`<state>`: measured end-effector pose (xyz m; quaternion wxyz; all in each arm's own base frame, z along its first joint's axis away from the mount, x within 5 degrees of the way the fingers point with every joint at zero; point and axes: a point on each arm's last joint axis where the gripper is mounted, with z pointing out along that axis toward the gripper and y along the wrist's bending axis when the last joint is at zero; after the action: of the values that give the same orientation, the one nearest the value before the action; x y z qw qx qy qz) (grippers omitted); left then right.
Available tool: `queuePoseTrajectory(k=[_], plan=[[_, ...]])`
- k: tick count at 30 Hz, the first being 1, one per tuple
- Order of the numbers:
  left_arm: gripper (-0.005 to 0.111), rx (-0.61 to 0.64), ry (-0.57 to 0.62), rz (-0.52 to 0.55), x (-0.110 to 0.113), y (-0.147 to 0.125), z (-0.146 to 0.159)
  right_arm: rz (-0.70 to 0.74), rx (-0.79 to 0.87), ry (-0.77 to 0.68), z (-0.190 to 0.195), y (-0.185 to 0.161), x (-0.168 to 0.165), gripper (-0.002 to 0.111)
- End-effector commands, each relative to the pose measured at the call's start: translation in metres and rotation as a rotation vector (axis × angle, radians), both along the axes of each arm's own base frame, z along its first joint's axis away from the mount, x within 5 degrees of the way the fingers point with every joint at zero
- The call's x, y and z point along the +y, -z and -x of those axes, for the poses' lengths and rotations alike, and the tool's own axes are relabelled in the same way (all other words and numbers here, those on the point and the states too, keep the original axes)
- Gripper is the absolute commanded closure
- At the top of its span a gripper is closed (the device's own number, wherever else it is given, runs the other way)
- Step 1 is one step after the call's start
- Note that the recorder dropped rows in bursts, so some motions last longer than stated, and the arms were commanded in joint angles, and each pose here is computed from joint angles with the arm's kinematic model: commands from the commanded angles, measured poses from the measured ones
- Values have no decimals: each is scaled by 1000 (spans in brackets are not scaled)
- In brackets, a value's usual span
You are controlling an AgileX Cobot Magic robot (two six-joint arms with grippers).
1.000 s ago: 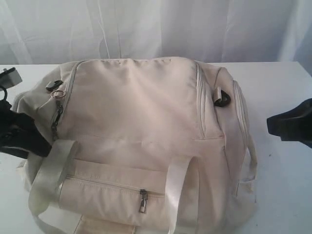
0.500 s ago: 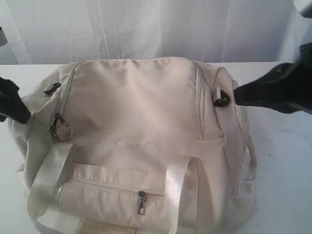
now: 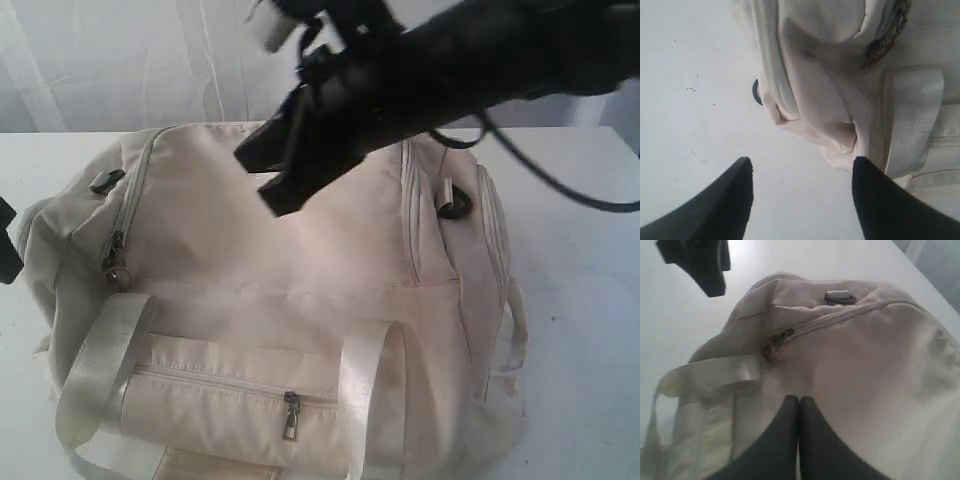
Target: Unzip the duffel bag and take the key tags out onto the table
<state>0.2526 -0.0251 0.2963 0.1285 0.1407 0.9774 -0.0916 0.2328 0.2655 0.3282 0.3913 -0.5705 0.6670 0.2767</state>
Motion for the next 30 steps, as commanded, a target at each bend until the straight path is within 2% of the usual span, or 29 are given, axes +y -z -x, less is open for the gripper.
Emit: queuePoseTrajectory(k=[1,3,8,10,17,23,30], plan=[[45,-7,-45,18,0,4,3,11,-46,53,-6,26,48,101],[45,-6,-76,42,-2,8,3,21,-18,35,-2,37,65,89],[45,3,-81,51,-2,13,4,54,32,17,7,69,97,47],[45,-4,-83,51,-2,13,3,44,36,45,9,78,106,41],[45,-6,-84,51,-2,12,3,-9,23,126,20,91,127,41],[45,-6,-84,51,-2,12,3,-66,-62,197,25,99,142,41],[45,-6,-84,51,-2,12,3,-65,-9,265,24,126,151,44]])
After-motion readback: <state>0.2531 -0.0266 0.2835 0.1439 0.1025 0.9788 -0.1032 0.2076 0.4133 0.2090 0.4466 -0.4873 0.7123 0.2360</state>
